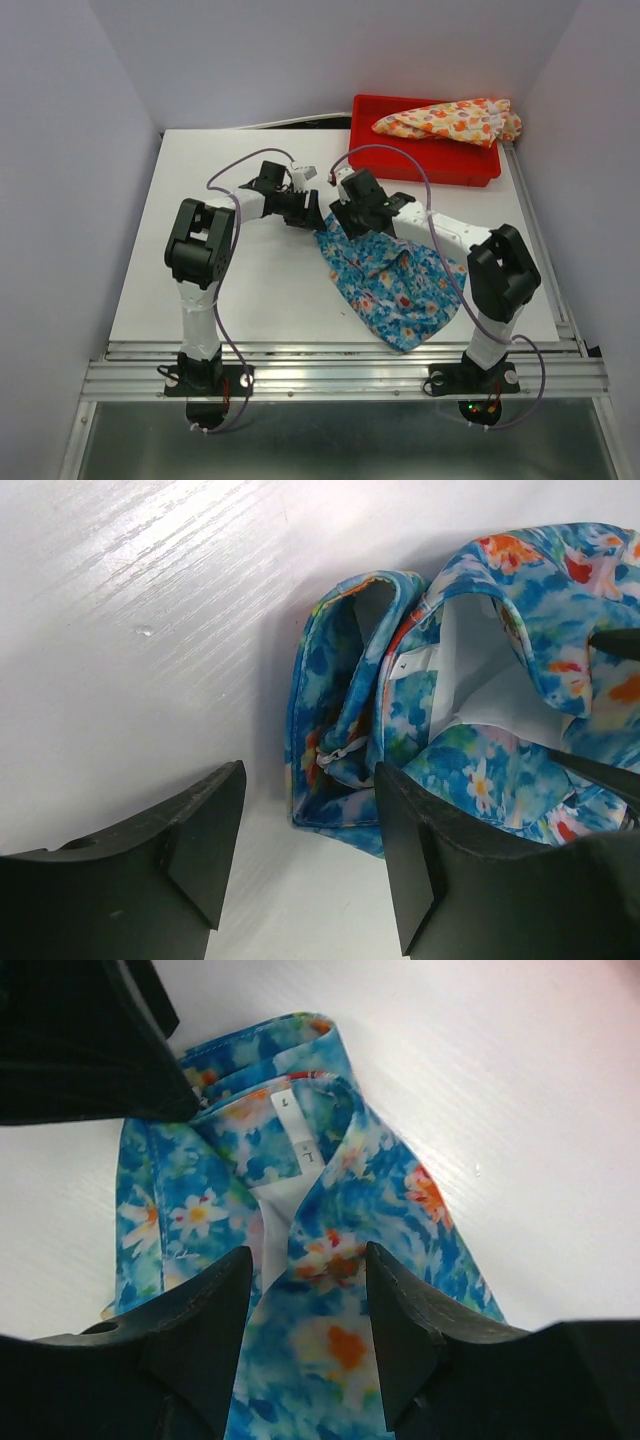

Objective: Fold and stack the skirts
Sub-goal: Flatten the skirt out

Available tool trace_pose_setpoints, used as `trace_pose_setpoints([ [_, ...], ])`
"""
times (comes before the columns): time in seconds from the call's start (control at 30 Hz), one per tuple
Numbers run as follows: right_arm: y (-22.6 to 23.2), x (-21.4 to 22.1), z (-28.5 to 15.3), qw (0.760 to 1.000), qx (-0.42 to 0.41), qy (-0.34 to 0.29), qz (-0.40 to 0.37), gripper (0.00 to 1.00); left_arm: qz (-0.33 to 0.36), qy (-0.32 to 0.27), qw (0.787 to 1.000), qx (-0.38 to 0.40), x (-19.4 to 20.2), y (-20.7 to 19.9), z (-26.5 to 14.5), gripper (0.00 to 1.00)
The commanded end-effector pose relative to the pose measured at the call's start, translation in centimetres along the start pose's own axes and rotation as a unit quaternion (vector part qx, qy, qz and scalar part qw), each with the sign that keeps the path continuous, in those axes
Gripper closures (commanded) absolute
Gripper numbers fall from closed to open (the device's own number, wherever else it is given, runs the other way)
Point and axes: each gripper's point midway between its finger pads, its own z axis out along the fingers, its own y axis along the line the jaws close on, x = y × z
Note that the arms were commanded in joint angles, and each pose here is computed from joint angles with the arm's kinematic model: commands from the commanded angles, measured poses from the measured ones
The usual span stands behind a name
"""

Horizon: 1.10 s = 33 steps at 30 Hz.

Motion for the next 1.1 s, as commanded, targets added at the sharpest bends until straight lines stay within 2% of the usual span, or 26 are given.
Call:
trace_pose_setpoints([
  [0.0,-1.8,-4.3,-0.4,0.997,0.05,-0.055,-0.013,0.46,-0.01,0.013,1.0,-0.015,1.4,0.4,-0.3,0.33],
  [0.1,-1.8,-3.7,0.1,0.998,0.05,-0.04,-0.026,0.52,-0.008,0.012,1.0,-0.014,1.3,0.2,-0.4,0.33],
  [0.17,-1.6,-3.0,0.1,0.998,0.041,-0.026,-0.038,0.64,0.002,0.009,1.0,-0.013,1.2,0.0,-0.7,0.33],
  [0.2,-1.2,-2.8,0.0,0.998,0.029,-0.024,-0.042,0.66,0.008,0.008,1.0,-0.014,1.2,0.0,-0.8,0.33],
  [0.27,-0.4,-2.9,-0.7,0.998,-0.001,-0.029,-0.061,0.56,0.028,-0.001,1.0,-0.012,1.0,-0.3,-1.4,0.33],
  [0.3,-0.1,-3.1,-1.2,0.997,-0.014,-0.033,-0.073,0.48,0.033,-0.004,0.999,-0.011,1.0,-0.4,-1.6,0.33],
  [0.33,-0.1,-3.6,-1.7,0.995,-0.029,-0.041,-0.084,0.33,0.04,-0.008,0.999,-0.01,1.0,-0.6,-2.1,0.32],
  [0.4,0.4,-5.7,-3.8,0.987,-0.076,-0.08,-0.121,0.23,0.043,-0.009,0.999,0.001,1.1,-1.0,-2.5,0.32],
  [0.43,-0.7,-6.6,-4.4,0.984,-0.083,-0.091,-0.128,0.2,0.056,-0.01,0.998,0.003,1.2,-1.0,-2.8,0.32],
  [0.47,-1.6,-8.8,-5.6,0.98,-0.083,-0.119,-0.138,0.18,0.058,-0.009,0.998,0.007,1.3,-1.2,-2.8,0.32],
  [0.5,-0.9,-8.9,-6.4,0.971,-0.134,-0.121,-0.158,0.16,0.062,-0.009,0.998,0.01,1.4,-1.3,-2.9,0.32],
  [0.57,-1.4,-9.6,-7.3,0.951,-0.178,-0.126,-0.22,0.16,0.067,-0.011,0.998,0.016,1.4,-1.6,-3.1,0.32],
  [0.67,-0.7,-8.6,-7.4,0.912,-0.231,-0.112,-0.319,0.17,0.083,-0.012,0.996,0.028,1.4,-2.0,-3.2,0.32],
  [0.7,0.0,-6.3,-6.7,0.903,-0.27,-0.071,-0.327,0.17,0.085,-0.013,0.996,0.029,1.4,-2.0,-3.2,0.32],
  [0.73,0.1,-6.9,-7.0,0.892,-0.277,-0.076,-0.35,0.17,0.087,-0.017,0.996,0.03,1.2,-2.1,-3.2,0.32],
  [0.9,0.9,-5.1,-5.0,0.873,-0.333,-0.02,-0.355,0.18,0.079,-0.018,0.996,0.031,0.5,-2.1,-2.7,0.35],
  [1.07,1.8,-3.7,-3.1,0.851,-0.374,-0.009,-0.369,0.18,0.063,-0.012,0.997,0.031,0.3,-1.7,-1.6,0.38],
])
